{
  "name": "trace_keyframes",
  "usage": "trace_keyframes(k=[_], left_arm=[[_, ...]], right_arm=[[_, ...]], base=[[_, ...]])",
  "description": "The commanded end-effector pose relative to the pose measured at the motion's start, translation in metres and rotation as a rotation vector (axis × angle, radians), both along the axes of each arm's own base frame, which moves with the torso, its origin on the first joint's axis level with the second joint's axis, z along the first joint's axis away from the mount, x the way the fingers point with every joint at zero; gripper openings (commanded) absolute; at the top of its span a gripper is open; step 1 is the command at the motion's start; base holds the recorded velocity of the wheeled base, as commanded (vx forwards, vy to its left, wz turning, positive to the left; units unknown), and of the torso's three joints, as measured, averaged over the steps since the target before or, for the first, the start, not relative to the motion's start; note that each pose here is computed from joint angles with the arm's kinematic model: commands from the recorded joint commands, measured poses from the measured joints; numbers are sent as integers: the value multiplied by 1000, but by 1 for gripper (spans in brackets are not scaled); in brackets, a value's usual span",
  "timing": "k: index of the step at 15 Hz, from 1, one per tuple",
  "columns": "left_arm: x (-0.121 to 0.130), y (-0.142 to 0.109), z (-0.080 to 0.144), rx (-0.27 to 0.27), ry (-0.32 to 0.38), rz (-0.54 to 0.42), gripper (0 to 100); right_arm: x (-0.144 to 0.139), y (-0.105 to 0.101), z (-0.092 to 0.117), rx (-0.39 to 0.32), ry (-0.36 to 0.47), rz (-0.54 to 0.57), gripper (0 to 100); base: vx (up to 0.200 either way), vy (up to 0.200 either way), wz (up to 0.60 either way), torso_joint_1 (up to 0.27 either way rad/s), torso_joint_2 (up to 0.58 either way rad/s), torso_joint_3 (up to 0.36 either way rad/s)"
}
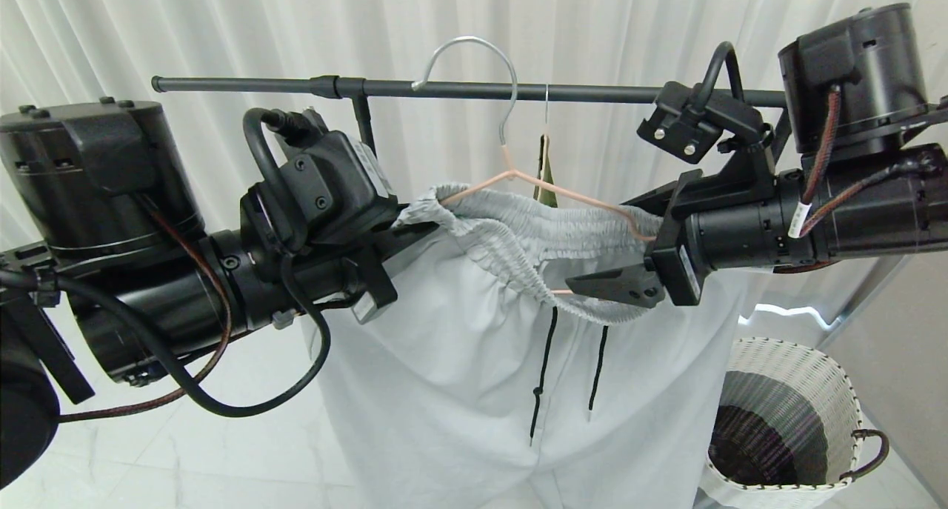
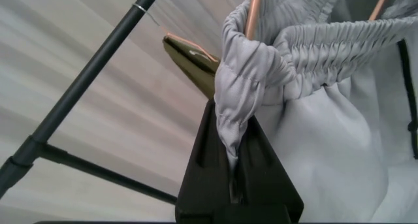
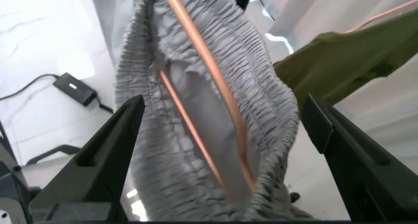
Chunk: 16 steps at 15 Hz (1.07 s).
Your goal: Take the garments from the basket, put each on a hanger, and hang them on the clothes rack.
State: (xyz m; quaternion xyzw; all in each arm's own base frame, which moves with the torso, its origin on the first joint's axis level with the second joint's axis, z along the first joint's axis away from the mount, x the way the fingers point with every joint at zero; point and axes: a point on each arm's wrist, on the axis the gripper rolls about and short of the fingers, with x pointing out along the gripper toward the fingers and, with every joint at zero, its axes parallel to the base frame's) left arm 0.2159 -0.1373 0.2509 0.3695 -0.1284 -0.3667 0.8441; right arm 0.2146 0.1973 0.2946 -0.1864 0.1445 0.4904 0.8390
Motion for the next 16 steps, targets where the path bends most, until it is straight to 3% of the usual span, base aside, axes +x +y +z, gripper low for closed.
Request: trace_keyframes(k=[1, 6, 7, 16], left_arm=[[-1, -1, 0, -1, -2, -5, 0], [-2, -4, 3, -5, -8, -17, 0], [-3, -5, 3, -5, -8, -23, 0], [-4, -7, 1, -4, -3, -31, 0]], right_arm=[[2, 3, -4, -14, 15, 3, 100], [-2, 5, -4, -21, 24, 19, 100], [-3, 5, -4, -24, 27, 21, 0], [-3, 3, -4, -29, 25, 12, 0]], base=[[0, 0, 0, 0, 0, 0], [0, 0, 0, 0, 0, 0], [0, 0, 0, 0, 0, 0], [0, 0, 0, 0, 0, 0]])
